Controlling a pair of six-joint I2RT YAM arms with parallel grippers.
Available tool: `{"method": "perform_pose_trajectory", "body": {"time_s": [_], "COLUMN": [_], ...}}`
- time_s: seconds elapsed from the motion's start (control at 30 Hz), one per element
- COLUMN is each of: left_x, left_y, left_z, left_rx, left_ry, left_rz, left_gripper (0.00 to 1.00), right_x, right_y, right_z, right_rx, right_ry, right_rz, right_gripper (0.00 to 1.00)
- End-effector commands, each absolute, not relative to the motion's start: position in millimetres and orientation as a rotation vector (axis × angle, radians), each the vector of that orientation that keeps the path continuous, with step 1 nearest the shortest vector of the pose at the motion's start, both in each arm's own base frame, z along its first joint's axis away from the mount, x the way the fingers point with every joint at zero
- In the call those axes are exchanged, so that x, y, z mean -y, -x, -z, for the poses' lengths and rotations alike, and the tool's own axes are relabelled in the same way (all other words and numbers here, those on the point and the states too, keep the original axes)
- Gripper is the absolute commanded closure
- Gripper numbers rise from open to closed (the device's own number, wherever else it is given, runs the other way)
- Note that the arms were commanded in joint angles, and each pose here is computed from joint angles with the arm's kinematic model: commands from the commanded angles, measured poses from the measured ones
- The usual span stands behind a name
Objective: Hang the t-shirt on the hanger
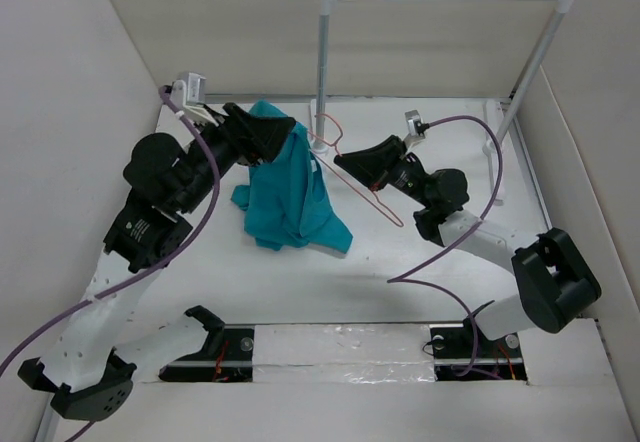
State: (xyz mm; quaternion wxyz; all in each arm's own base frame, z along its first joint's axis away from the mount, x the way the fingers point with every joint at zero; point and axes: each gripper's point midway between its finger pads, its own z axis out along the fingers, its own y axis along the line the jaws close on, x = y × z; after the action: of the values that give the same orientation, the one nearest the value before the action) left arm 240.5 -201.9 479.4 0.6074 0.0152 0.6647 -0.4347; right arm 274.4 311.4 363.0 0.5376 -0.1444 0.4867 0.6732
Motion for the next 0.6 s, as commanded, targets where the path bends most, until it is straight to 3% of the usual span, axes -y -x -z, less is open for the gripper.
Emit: {"method": "perform_pose_trajectory", "body": {"time_s": [0.0,0.1,0.2,0.33,0.47,0.57], "left_x": [176.7,183.3,199.1,199.0,178.3,192.3], "left_y": [-243.7,-250.5,-259.7,-271.6,-283.5,-294.4], "left_z": [-490.3,-445.1,-416.1,-396.0,-388.9,-380.7], "left_rx": [-1.476,-1.536,-1.601,-1.596,-1.503,-1.535], "left_ry": [0.109,0.181,0.187,0.242,0.358,0.351], "left_rz": [0.951,0.994,1.032,1.017,0.953,0.974], "left_gripper": [0.46,0.6,0.63,0.53,0.33,0.31], "right_x": [-268.6,-265.5,-264.8,-264.8,-264.3,-266.5], "right_y": [-218.5,-218.6,-218.9,-216.1,-217.9,-216.0], "right_z": [-445.3,-447.9,-449.0,-448.9,-451.2,-451.7], "right_rx": [-0.6,-0.59,-0.59,-0.596,-0.613,-0.606], "right_ry": [0.433,0.433,0.428,0.44,0.439,0.44], "right_rz": [-1.568,-1.562,-1.561,-1.561,-1.523,-1.531], "right_gripper": [1.0,1.0,1.0,1.0,1.0,1.0]}}
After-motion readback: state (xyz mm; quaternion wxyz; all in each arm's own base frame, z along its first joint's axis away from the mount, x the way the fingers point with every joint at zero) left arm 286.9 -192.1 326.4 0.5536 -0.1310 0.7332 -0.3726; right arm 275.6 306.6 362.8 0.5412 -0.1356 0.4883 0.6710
